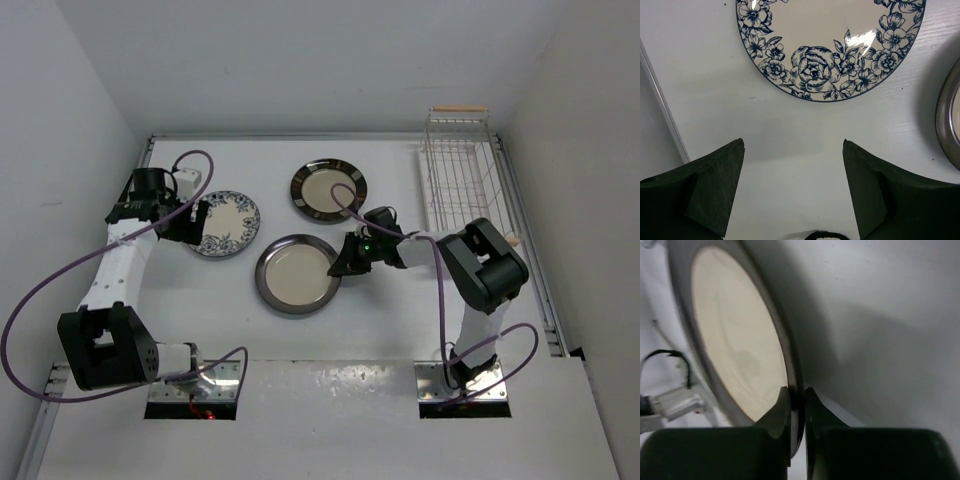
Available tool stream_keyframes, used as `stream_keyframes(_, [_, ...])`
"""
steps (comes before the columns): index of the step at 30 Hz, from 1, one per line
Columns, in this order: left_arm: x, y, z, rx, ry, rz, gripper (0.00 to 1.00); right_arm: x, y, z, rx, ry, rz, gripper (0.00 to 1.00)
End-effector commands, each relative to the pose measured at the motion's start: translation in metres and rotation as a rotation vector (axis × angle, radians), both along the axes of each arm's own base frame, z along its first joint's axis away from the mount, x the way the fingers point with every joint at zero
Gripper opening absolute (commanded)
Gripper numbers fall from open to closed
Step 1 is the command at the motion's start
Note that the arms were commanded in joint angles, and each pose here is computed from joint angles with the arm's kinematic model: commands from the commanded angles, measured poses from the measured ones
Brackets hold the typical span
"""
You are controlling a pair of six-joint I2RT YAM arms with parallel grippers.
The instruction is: Load the plates into the dish rack
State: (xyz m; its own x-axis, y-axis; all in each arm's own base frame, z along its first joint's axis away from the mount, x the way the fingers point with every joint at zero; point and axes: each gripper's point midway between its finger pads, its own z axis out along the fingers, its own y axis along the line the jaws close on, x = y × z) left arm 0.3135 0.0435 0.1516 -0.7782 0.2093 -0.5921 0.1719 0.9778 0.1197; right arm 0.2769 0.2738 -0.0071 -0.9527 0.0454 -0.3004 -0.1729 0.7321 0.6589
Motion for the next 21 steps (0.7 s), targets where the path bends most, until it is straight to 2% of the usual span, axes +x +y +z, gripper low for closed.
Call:
stream_keyframes(1, [0.001, 0.001, 0.008, -0.023, -0.037, 0.016, 0.84, 0.005, 0.011, 0.014, 0.104, -0.014, 0.013, 0.0])
stream_keyframes(3, [0.001, 0.003, 0.008, -0.031, -0.038, 0.021, 0.84, 0.007, 0.005, 0.019, 0.095, -0.02, 0.012, 0.0])
stream_keyframes(4, [0.001, 0.003, 0.008, -0.031, -0.038, 0.021, 0.84, 0.012, 0.005, 0.041, 0.106, -0.1, 0.043, 0.0])
stream_keyframes(6, [0.001, 0.001, 0.005, -0.04, -0.03, 0.015, 0.84, 0.013, 0.001, 0.059, 0.08, -0.121, 0.07, 0.0])
stream_keyframes(9, [0.003, 0.005, 0.005, -0.04, -0.027, 0.024, 0.84, 0.034, -0.008, 0.16, 0.076, -0.402, 0.08, 0.0])
stream_keyframes(10, [0.006, 0.005, 0.005, -0.04, -0.026, 0.024, 0.84, 0.039, -0.023, 0.164, -0.008, -0.433, 0.056, 0.0])
stream_keyframes(11, [0.008, 0.006, 0.005, -0.041, -0.023, 0.025, 0.84, 0.055, -0.036, 0.19, -0.021, -0.501, 0.005, 0.0])
stream_keyframes(12, [0.008, 0.006, 0.005, -0.041, -0.023, 0.025, 0.84, 0.063, -0.048, 0.236, -0.025, -0.624, -0.051, 0.0])
stream_keyframes(13, [0.011, 0.006, 0.006, -0.041, -0.023, 0.025, 0.84, 0.064, -0.061, 0.24, -0.076, -0.648, -0.056, 0.0])
stream_keyframes(14, [0.011, 0.006, 0.002, -0.043, -0.012, 0.025, 0.84, 0.081, -0.09, 0.263, -0.11, -0.701, -0.148, 0.0])
stream_keyframes(15, [0.014, 0.007, 0.006, -0.041, -0.023, 0.025, 0.84, 0.081, -0.105, 0.294, -0.125, -0.779, -0.183, 0.0])
stream_keyframes(18, [0.019, 0.008, 0.008, -0.041, -0.024, 0.025, 0.84, 0.09, -0.162, 0.335, -0.201, -0.856, -0.326, 0.0])
stream_keyframes(19, [0.02, 0.006, 0.005, -0.052, -0.015, 0.017, 0.84, 0.092, -0.176, 0.358, -0.252, -0.923, -0.338, 0.0])
stream_keyframes(20, [0.02, 0.006, 0.005, -0.052, -0.015, 0.017, 0.84, 0.096, -0.216, 0.367, -0.364, -0.938, -0.457, 0.0])
stream_keyframes(21, [0.023, 0.004, 0.006, -0.061, -0.017, 0.011, 0.84, 0.095, -0.232, 0.392, -0.447, -1.018, -0.468, 0.0])
